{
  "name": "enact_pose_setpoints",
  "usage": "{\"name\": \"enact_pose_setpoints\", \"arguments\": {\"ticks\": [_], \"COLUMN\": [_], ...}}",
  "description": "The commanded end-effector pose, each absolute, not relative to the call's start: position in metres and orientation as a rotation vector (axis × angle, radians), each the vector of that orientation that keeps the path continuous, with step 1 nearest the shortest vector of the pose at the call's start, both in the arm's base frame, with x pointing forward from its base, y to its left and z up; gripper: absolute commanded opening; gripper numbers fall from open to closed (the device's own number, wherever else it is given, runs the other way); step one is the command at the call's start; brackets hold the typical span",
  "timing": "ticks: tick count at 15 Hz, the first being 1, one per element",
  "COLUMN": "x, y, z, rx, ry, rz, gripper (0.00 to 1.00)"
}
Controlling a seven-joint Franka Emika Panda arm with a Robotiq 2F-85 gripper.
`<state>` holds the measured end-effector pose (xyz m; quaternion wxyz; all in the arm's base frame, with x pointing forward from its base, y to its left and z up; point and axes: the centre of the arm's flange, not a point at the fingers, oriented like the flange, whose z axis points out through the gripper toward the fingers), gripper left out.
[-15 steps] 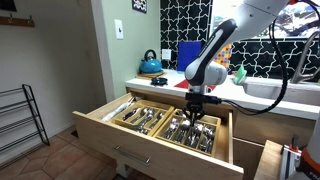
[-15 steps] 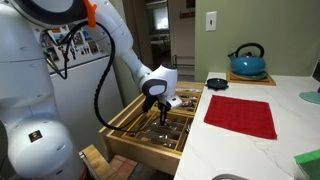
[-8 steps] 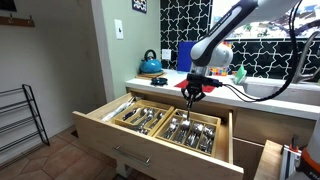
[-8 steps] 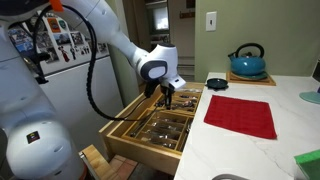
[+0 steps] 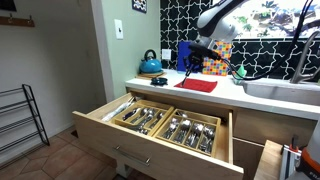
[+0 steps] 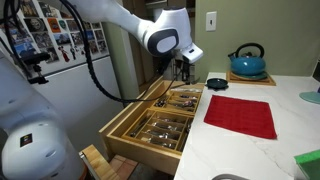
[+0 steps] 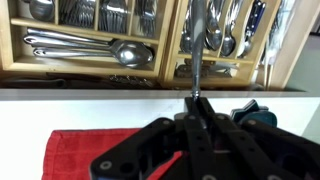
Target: Take a fork out of the drawer and place it on the napkin
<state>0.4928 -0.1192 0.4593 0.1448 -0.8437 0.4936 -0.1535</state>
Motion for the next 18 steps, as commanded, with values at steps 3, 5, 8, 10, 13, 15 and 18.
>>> {"name": "enact_pose_setpoints", "arguments": {"ticks": [3,5,8,10,13,15,18], "x": [0.495,0.495,0.516,0.538,0.562,0.575,0.595], "y": [-0.124,-0.124,-0.135,-0.161,-0.203,-0.231,-0.268], "z": [0.464,0.463,0.46,0.457,0.454,0.449,0.44], "rx": [-2.415,-2.415,-2.412,-2.371,-2.313,-2.297,-2.256], "ry": [1.44,1.442,1.511,1.592,1.69,1.736,1.781], "rz": [-0.457,-0.453,-0.428,-0.376,-0.347,-0.309,-0.23], "gripper": [0.08,0.08,0.03,0.03,0.02,0.02,0.02]}}
